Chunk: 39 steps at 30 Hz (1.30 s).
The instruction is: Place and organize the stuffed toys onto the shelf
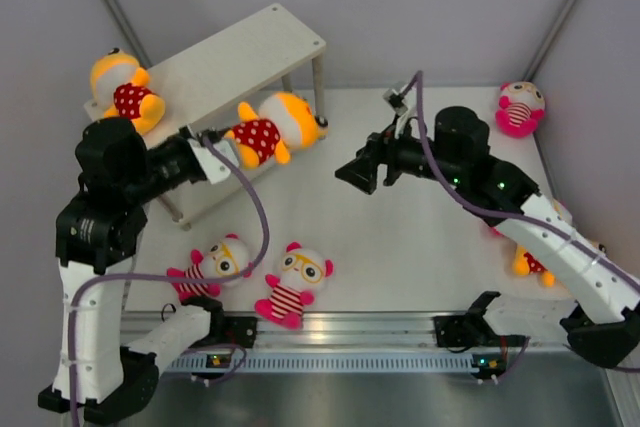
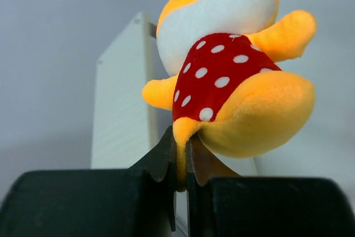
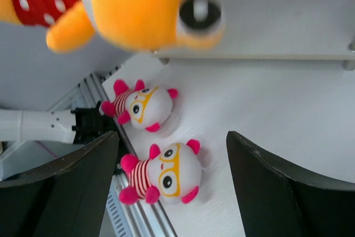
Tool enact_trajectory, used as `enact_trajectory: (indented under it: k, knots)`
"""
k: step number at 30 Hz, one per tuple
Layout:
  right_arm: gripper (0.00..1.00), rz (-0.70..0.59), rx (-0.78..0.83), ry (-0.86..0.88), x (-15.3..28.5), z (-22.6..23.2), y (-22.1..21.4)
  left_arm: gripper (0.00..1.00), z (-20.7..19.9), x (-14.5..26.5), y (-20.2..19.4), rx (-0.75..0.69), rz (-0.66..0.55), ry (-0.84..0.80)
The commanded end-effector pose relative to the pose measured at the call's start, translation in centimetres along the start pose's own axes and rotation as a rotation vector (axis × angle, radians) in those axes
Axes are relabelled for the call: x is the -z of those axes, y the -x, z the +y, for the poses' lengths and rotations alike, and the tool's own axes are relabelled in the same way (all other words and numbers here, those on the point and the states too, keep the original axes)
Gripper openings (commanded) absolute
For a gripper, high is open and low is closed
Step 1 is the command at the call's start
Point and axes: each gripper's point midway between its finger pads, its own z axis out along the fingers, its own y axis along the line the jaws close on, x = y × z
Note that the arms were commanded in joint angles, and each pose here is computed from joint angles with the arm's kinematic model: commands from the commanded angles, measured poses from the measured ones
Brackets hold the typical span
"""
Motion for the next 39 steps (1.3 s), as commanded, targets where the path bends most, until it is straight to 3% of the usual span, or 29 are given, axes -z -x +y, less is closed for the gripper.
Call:
enact_trajectory:
  k: [1, 2, 3, 5, 8, 9, 13, 16, 25, 30, 34, 39]
  knots:
    - [0.79, -0.210, 0.011, -0.121, 3.4, -1.4, 4.3, 0.00, 10.9, 0.4, 4.4, 0.124, -0.110, 0.357]
    - [0.79, -0.213, 0.006, -0.138, 3.7, -1.7, 4.2, 0.00, 13.7, 1.9, 5.1, 0.136, -0.098, 0.472]
    - [0.79, -0.213, 0.005, -0.143, 3.9, -1.8, 4.0, 0.00, 15.1, 0.6, 4.3, 0.170, -0.076, 0.484]
    - [0.79, -0.213, -0.003, -0.148, 4.1, -1.9, 3.6, 0.00, 18.1, 2.0, 4.4, 0.188, -0.036, 0.609]
    - [0.79, -0.199, -0.013, -0.152, 4.1, -2.1, 3.0, 0.00, 21.7, 1.7, 0.8, 0.223, 0.128, 0.754]
    - [0.79, -0.193, -0.023, -0.154, 3.9, -2.3, 2.7, 0.00, 22.7, 1.6, -2.2, 0.204, 0.273, 0.815]
    - [0.78, -0.180, -0.032, -0.158, 3.7, -2.5, 2.2, 0.00, 22.8, 1.8, -6.1, 0.117, 0.493, 0.836]
    - [0.78, -0.176, -0.035, -0.174, 3.6, -2.8, 2.0, 0.00, 21.0, 0.5, -8.7, 0.112, 0.573, 0.776]
    - [0.78, -0.186, -0.051, -0.187, 4.2, -3.0, 1.6, 0.00, 18.8, -1.3, -12.8, 0.147, 0.695, 0.728]
    - [0.79, -0.186, -0.048, -0.246, 5.1, -3.8, 1.3, 0.00, 17.4, -2.0, -13.8, 0.187, 0.701, 0.707]
    - [0.86, -0.132, -0.105, -0.424, 6.4, -7.4, -0.1, 0.00, 15.5, -2.8, -14.2, 0.211, 0.682, 0.659]
    - [0.89, -0.093, -0.244, -0.760, 11.7, -15.8, -2.2, 0.00, 14.9, -3.0, -14.2, 0.243, 0.661, 0.654]
